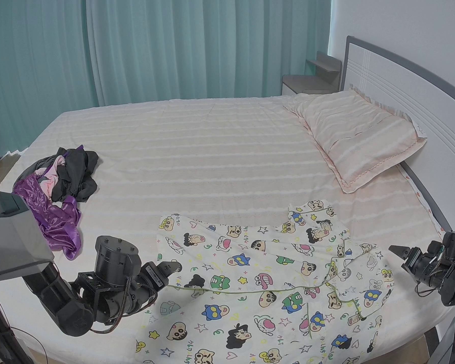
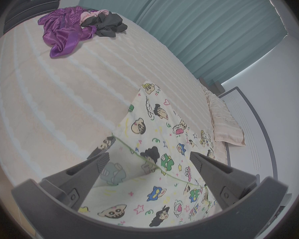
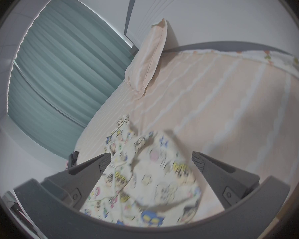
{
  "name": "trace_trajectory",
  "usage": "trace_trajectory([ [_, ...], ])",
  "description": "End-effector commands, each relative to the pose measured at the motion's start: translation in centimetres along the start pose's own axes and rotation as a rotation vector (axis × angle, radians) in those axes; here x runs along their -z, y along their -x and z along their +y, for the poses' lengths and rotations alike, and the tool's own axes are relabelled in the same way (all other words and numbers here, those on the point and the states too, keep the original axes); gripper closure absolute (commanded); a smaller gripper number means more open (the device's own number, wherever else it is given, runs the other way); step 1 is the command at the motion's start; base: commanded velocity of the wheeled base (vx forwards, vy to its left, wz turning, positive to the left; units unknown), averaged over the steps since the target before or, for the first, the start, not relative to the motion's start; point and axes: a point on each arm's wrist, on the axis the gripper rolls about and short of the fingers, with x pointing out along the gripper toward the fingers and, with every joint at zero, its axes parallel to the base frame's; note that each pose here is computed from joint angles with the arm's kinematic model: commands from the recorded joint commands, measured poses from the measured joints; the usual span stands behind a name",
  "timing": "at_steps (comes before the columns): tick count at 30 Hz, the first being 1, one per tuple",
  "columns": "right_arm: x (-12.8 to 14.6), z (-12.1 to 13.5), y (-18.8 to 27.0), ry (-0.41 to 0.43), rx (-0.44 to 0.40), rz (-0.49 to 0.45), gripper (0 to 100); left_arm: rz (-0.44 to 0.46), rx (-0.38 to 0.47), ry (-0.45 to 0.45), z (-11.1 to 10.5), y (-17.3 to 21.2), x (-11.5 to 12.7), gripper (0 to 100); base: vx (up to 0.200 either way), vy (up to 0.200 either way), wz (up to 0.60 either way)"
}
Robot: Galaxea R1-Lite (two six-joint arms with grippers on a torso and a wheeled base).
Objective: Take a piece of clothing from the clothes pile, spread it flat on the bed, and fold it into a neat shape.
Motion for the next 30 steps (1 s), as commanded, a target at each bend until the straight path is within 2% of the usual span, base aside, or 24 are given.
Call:
trace_trajectory([
  [1, 1.6, 2.0, 1.3, -0.018, -0.049, 0.061, 0, 0.037, -0.025, -0.01, 0.4, -0.5, 1.0, 0, -0.2, 0.0, 0.0],
  [7, 1.9, 1.9, 1.2, -0.021, -0.048, 0.074, 0, 0.096, -0.052, -0.025, 1.2, -1.4, 1.6, 0, -0.033, 0.0, 0.0],
  [9, 1.9, 1.8, 1.1, -0.023, -0.046, 0.078, 0, 0.121, -0.05, -0.059, 1.6, -1.4, 1.6, 0, 0.0, 0.0, 0.0],
  [13, 1.9, 1.7, 1.1, -0.019, -0.044, 0.077, 0, 0.168, -0.001, -0.142, 2.8, -1.6, -0.2, 0, 0.0, 0.0, 0.0],
  [16, 1.8, 1.7, 1.2, -0.015, -0.043, 0.075, 0, 0.222, 0.006, -0.22, 4.4, -1.0, -0.7, 0, 0.0, 0.0, 0.0],
  [19, 1.9, 1.8, 1.1, -0.015, -0.045, 0.078, 0, 0.263, 0.002, -0.311, 5.7, -0.7, -0.6, 0, 0.0, 0.0, 0.0],
  [21, 1.9, 1.8, 1.1, -0.013, -0.044, 0.078, 0, 0.278, 0.005, -0.333, 6.2, -0.6, -0.5, 0, 0.0, 0.0, 0.0],
  [24, 1.9, 1.8, 1.1, -0.013, -0.046, 0.08, 0, 0.328, 0.099, -0.356, 7.0, -0.2, 0.1, 0, 0.0, 0.0, 0.0],
  [26, 1.9, 1.8, 1.1, -0.013, -0.045, 0.079, 0, 0.339, 0.12, -0.373, 7.2, -0.4, 0.6, 0, 0.0, 0.0, 0.0],
  [30, 1.9, 1.8, 1.1, -0.013, -0.046, 0.08, 0, 0.33, 0.096, -0.466, 8.5, -1.6, 1.5, 0, 0.0, 0.0, 0.0],
])
